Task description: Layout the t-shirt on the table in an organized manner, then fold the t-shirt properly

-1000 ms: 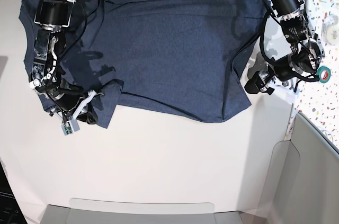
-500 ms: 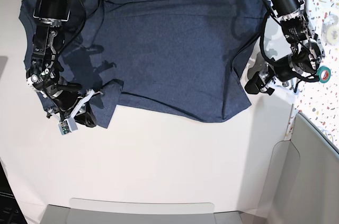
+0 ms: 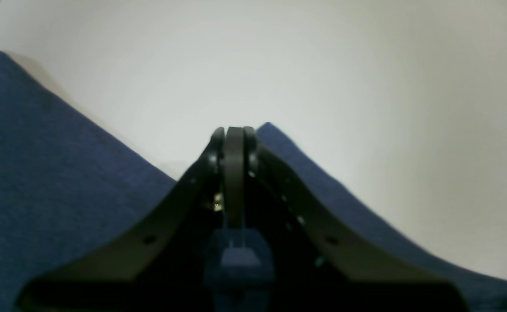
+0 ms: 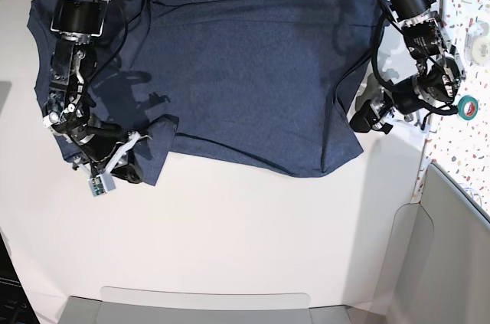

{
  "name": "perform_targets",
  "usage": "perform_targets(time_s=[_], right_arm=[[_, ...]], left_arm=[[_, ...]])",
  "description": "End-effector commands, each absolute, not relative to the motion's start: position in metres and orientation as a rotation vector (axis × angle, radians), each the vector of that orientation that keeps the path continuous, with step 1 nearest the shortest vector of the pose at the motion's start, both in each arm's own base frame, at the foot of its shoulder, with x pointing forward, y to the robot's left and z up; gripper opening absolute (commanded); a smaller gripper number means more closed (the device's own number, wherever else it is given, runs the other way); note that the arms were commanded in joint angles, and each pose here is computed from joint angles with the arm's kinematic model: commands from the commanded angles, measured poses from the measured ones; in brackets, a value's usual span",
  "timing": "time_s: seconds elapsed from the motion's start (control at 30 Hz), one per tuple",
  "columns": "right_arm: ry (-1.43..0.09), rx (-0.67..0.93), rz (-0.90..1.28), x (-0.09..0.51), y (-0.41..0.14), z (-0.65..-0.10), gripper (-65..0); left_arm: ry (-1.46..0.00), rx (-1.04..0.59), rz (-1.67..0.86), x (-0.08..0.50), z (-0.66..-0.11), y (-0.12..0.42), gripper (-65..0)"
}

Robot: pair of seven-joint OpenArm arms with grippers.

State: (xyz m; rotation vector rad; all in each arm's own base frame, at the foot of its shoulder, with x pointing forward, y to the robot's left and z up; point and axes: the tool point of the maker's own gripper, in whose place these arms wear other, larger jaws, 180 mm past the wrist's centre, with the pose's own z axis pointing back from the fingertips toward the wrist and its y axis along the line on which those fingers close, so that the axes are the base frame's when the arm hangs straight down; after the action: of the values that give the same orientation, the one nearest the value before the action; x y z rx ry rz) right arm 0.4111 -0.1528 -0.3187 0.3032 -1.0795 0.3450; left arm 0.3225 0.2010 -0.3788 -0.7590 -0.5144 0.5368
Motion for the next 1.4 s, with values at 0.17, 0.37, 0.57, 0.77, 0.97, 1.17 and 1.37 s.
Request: perform_targets(time_s=[0.17,0.37,0.57,0.77,0.97,1.17,1.37], right_arm=[[-1.151,0.356,0.352,0.417,-0.135,-0.301,-65.0],[-1.114,0.388,0.346,0.413,-0.120,-0.309,-65.0],[-1.110,0.400,0.367,0.411,-0.102,-0.299,-65.0],[-1.100,0.401,0.379,0.407,-0.092,-0.292,-65.0],[-1.092,0.413,0.382,0.406,-0.086,-0.293,-65.0],[-1.086,0.436,0.371,0.403,-0.078,-0.297,-65.0],[-1.079,0.437,0.370,0.401,-0.078,-0.299,-65.0]], left_arm=[[-0.641,-0.825,0.494,0.357,-0.337,0.187,-43.6],[-0.670,-0.855,0.482,0.370,-0.324,0.179,-44.0],[-0.683,-0.861,0.483,0.374,-0.322,0.177,-44.0],[-0.721,-0.855,0.497,0.380,-0.318,0.181,-44.0],[-0.719,-0.854,0.497,0.379,-0.319,0.181,-44.0],[-0.717,-0.855,0.496,0.379,-0.319,0.180,-44.0],[-0.726,-0.853,0.500,0.380,-0.318,0.181,-44.1]])
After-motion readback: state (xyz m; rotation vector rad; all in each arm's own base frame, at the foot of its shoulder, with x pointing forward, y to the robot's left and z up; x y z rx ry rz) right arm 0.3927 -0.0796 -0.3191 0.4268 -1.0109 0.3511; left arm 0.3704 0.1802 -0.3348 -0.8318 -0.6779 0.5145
